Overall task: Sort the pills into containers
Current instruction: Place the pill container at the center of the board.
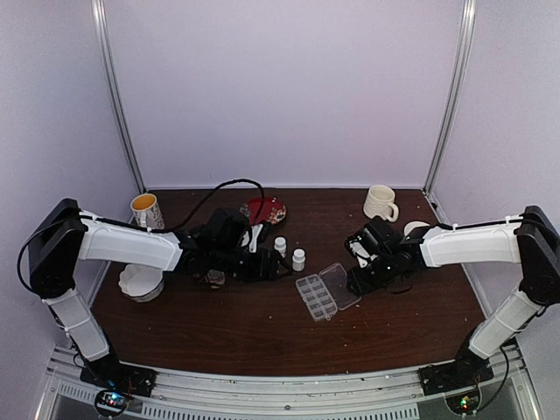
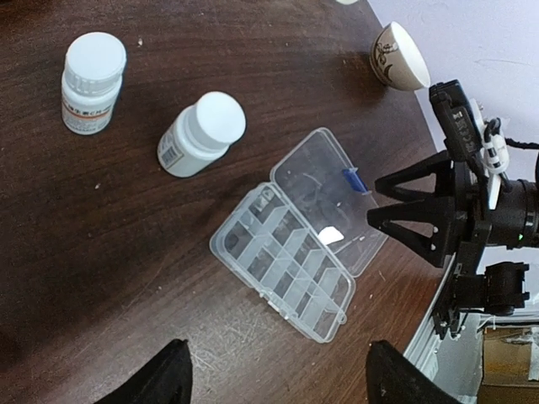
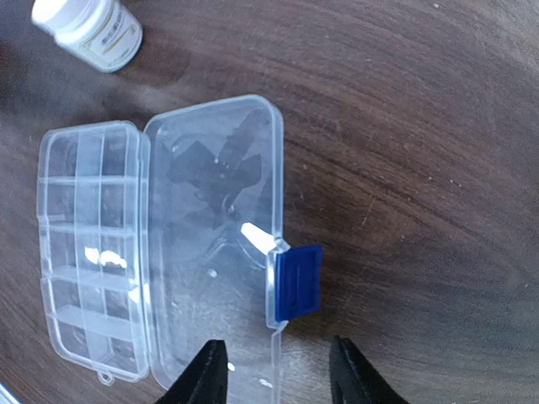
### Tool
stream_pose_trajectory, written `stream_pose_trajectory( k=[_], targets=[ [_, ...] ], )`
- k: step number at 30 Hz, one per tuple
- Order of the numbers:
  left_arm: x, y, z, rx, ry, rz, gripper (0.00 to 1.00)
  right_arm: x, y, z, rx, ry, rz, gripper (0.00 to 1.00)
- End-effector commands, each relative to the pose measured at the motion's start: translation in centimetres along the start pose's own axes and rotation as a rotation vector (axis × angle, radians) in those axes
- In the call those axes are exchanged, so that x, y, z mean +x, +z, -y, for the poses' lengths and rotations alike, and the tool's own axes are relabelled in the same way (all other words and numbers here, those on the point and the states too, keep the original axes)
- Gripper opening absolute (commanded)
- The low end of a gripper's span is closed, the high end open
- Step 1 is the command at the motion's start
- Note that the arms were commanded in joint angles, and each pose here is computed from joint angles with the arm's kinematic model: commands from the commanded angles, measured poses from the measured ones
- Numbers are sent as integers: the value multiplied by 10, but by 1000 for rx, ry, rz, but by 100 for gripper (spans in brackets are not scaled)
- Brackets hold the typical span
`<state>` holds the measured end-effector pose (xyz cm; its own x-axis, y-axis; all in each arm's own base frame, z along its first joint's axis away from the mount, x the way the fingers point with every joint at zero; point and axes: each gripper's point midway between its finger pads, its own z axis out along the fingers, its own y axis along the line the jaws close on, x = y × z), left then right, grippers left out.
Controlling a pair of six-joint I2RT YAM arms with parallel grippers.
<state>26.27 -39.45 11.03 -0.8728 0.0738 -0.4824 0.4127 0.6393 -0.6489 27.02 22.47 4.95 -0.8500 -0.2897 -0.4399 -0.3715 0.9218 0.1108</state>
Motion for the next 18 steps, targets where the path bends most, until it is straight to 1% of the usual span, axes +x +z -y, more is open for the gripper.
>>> stream_pose_trajectory(
  k=[1,6,10,15,18],
  targets=[
    [-18,-21,16,-20,83,55,73,-9,-10,5,51,-15,20,50],
    [-28,-52,2,-183,153,89,72,-26,-33,-6,3,-50,108,50],
    [-43,-81,-13,-348,213,134,71,-36,-48,-23,-50,-102,163,50],
    [-50,-115,-29,-522,255,139,69,-47,-55,-41,-100,-129,200,50],
    [-47,-137,-40,-602,253,130,68,-52,-58,-50,-116,-140,220,50]
  ],
)
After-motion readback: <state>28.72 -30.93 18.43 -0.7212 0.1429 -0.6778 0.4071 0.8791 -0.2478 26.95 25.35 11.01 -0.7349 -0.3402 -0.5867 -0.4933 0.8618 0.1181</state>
